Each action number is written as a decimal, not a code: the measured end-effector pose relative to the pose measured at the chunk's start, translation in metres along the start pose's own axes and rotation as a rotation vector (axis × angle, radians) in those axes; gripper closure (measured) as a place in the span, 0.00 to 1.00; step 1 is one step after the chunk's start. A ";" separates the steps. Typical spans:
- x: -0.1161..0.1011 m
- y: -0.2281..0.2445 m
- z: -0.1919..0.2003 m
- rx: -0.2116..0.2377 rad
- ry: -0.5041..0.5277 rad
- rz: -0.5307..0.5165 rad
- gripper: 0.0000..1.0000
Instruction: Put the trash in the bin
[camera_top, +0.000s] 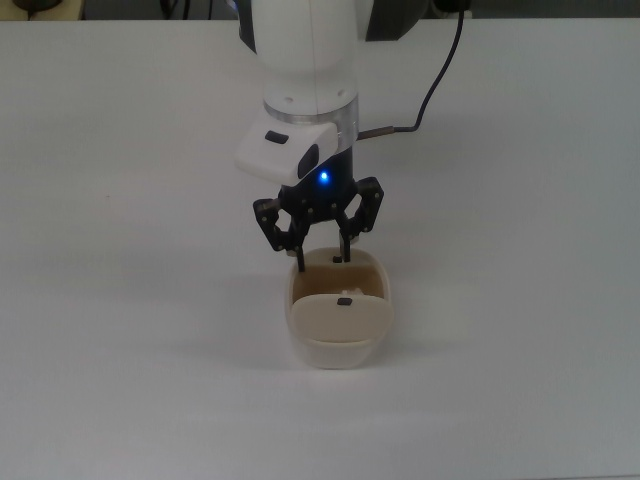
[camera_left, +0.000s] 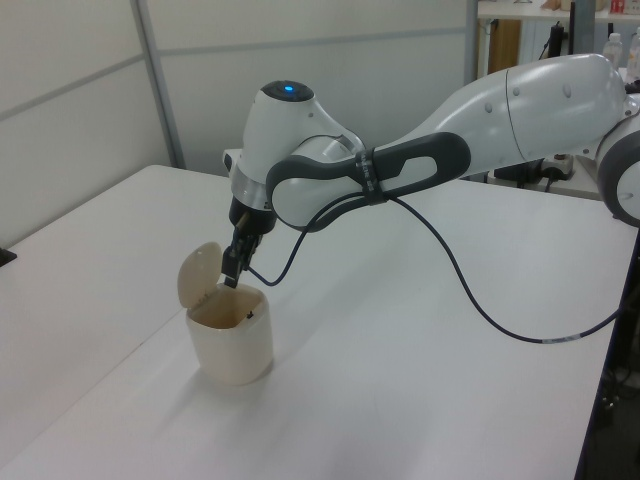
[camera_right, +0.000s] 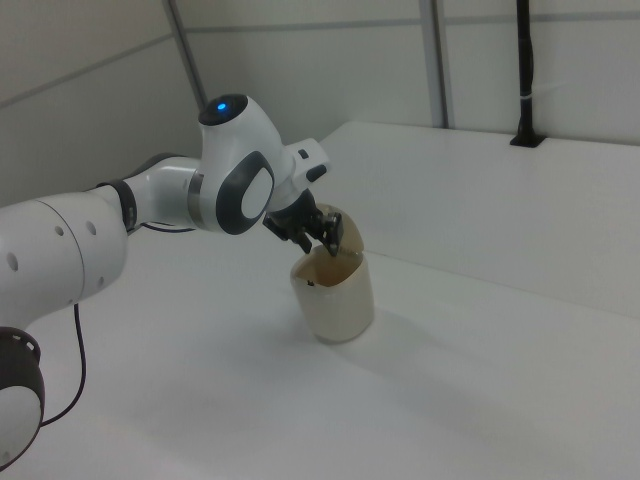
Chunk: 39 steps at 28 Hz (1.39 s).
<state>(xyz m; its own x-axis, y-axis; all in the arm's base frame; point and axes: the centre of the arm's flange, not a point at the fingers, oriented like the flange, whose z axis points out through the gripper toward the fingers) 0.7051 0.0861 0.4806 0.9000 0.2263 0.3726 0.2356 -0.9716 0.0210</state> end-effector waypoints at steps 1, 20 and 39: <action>-0.002 0.002 0.001 0.000 -0.021 0.002 0.41; -0.074 0.077 -0.148 -0.083 -0.370 0.208 0.00; -0.082 0.044 -0.181 -0.089 -0.394 0.235 0.00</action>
<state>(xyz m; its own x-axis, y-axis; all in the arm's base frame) 0.5751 0.0127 0.6185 1.0000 -0.0087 -0.0039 -0.0084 -0.9979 0.0645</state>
